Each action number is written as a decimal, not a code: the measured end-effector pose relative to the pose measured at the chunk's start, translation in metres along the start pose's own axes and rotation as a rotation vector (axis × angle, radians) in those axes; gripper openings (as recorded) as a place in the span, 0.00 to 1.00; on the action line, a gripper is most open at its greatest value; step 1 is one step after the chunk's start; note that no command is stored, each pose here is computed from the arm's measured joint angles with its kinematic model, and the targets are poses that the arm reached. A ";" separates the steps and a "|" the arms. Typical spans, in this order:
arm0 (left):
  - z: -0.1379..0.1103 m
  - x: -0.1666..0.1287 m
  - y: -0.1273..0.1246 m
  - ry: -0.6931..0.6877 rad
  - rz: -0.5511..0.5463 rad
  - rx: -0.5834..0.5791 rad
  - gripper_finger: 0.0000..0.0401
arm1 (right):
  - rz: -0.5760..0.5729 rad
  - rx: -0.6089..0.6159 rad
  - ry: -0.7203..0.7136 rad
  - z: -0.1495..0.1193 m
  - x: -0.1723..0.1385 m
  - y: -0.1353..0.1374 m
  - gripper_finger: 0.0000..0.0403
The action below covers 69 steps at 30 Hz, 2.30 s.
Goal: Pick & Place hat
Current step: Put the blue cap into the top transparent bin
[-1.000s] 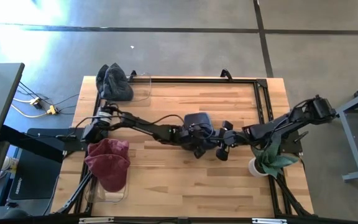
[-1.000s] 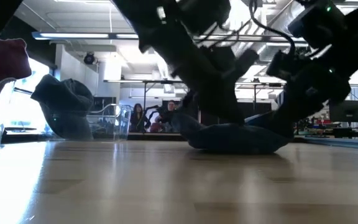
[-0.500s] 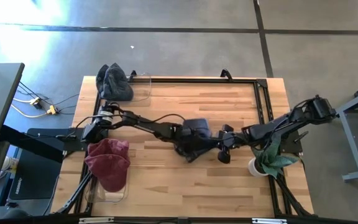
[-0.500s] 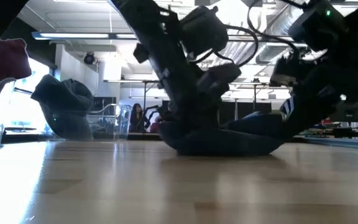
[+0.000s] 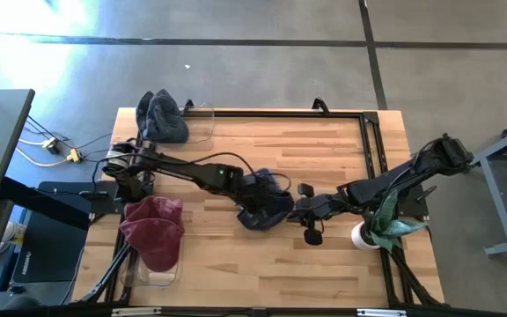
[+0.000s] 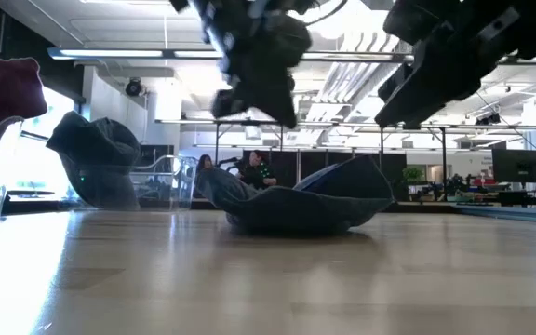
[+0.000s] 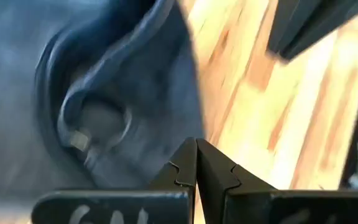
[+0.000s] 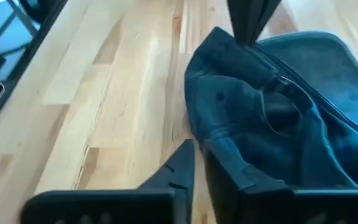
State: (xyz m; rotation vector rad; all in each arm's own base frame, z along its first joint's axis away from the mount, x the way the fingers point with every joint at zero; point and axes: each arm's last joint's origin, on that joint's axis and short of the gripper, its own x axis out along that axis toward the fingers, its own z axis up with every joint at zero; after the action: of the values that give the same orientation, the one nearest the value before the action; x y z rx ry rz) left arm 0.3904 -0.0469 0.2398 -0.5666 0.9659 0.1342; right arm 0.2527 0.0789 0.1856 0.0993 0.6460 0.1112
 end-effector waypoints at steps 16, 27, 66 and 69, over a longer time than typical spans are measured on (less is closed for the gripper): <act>-0.061 -0.026 -0.025 0.235 0.211 0.011 0.00 | -0.131 -0.559 0.218 -0.004 0.098 0.009 0.34; -0.107 -0.044 -0.042 0.121 0.109 0.092 0.00 | -0.054 -0.358 0.222 -0.001 0.104 0.000 0.03; -0.094 0.029 -0.037 -0.030 0.130 0.635 0.04 | 0.173 -0.098 0.146 0.037 0.063 -0.025 0.08; -0.097 0.028 -0.035 0.008 0.127 0.605 0.02 | 0.163 -0.091 0.147 0.041 0.055 -0.028 0.18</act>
State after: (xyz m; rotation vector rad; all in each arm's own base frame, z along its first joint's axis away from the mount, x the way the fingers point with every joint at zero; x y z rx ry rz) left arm 0.3475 -0.1301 0.1885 0.0506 0.9909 -0.0500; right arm 0.3231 0.0566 0.1814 0.0560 0.7784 0.3072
